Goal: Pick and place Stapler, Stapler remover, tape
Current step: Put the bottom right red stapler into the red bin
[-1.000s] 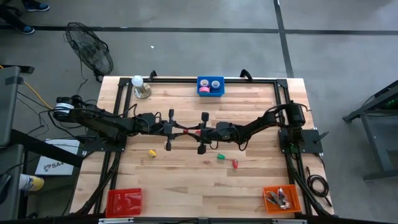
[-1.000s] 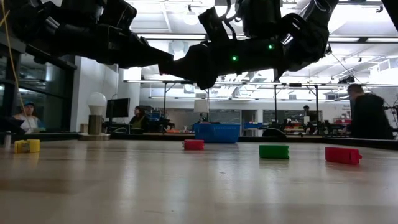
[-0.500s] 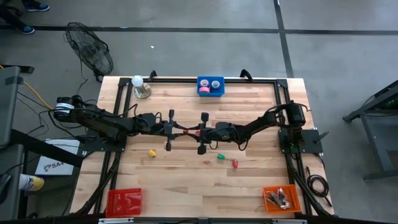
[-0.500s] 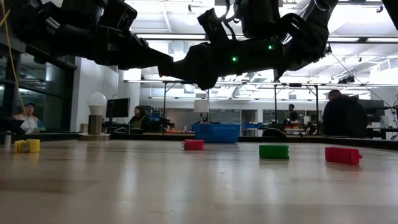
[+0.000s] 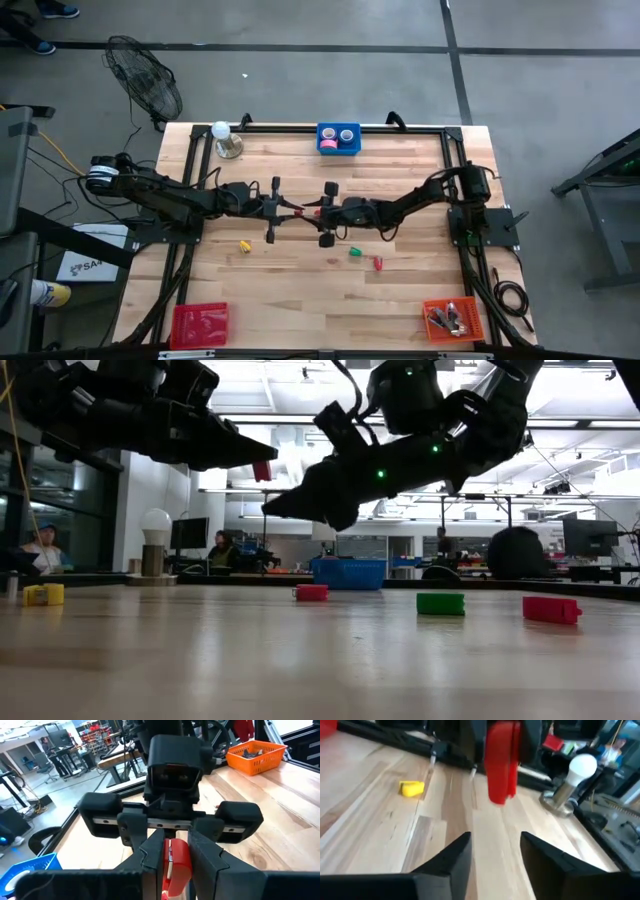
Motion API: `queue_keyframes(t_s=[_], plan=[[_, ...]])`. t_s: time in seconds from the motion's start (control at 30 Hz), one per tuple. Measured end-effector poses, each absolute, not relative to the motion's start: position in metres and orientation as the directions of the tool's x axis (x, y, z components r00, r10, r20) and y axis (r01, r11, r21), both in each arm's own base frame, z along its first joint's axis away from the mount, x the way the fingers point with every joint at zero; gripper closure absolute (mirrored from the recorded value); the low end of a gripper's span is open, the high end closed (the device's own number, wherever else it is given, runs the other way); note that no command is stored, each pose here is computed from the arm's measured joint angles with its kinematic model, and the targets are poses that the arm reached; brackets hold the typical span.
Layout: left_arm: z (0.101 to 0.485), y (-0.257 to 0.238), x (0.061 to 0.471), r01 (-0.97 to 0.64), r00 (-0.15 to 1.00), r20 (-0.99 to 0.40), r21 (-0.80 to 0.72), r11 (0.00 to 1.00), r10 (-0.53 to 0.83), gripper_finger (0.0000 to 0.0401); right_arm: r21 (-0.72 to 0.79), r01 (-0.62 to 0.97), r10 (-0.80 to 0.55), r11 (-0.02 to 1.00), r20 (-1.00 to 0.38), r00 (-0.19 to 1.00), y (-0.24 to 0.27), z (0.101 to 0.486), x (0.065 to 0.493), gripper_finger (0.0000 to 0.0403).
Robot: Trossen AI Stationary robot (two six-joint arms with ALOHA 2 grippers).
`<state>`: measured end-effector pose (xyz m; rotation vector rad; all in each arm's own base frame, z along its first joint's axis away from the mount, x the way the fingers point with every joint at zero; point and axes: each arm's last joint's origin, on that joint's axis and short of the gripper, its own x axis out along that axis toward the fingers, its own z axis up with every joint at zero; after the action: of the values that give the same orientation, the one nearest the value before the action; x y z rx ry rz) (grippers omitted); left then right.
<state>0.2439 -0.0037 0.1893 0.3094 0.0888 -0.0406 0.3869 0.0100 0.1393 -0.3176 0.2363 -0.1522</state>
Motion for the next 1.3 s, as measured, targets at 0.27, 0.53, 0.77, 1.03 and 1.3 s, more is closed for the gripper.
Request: queue_keyframes(t_s=[0.27,0.53,0.77,1.03,1.3], plan=[[0.187,-0.003,0.244,0.037,0.993,-0.122,0.305,0.952,0.001,0.0341,-0.321,0.203,-0.295,0.925,-0.27,0.916,0.007,0.132,0.384,0.0212],[0.186,-0.001,0.241,-0.004,0.985,-0.165,0.302,0.953,0.057,0.0341,-0.317,0.208,-0.314,0.925,-0.335,0.888,0.006,0.133,0.38,0.0213],[0.193,-0.001,0.228,-0.009,0.972,-0.23,0.204,0.979,0.057,0.0341,-0.328,0.214,-0.337,0.92,-0.389,0.857,0.006,0.147,0.373,0.0214],[0.194,-0.002,0.208,-0.052,0.93,-0.364,-0.01,0.999,0.045,0.0341,-0.328,0.209,-0.335,0.921,-0.396,0.855,0.006,0.156,0.369,0.0215],[0.202,-0.022,0.198,-0.092,0.854,-0.52,-0.117,0.989,0.018,0.0341,-0.321,0.192,-0.317,0.927,-0.402,0.859,0.007,0.156,0.369,0.0215]])
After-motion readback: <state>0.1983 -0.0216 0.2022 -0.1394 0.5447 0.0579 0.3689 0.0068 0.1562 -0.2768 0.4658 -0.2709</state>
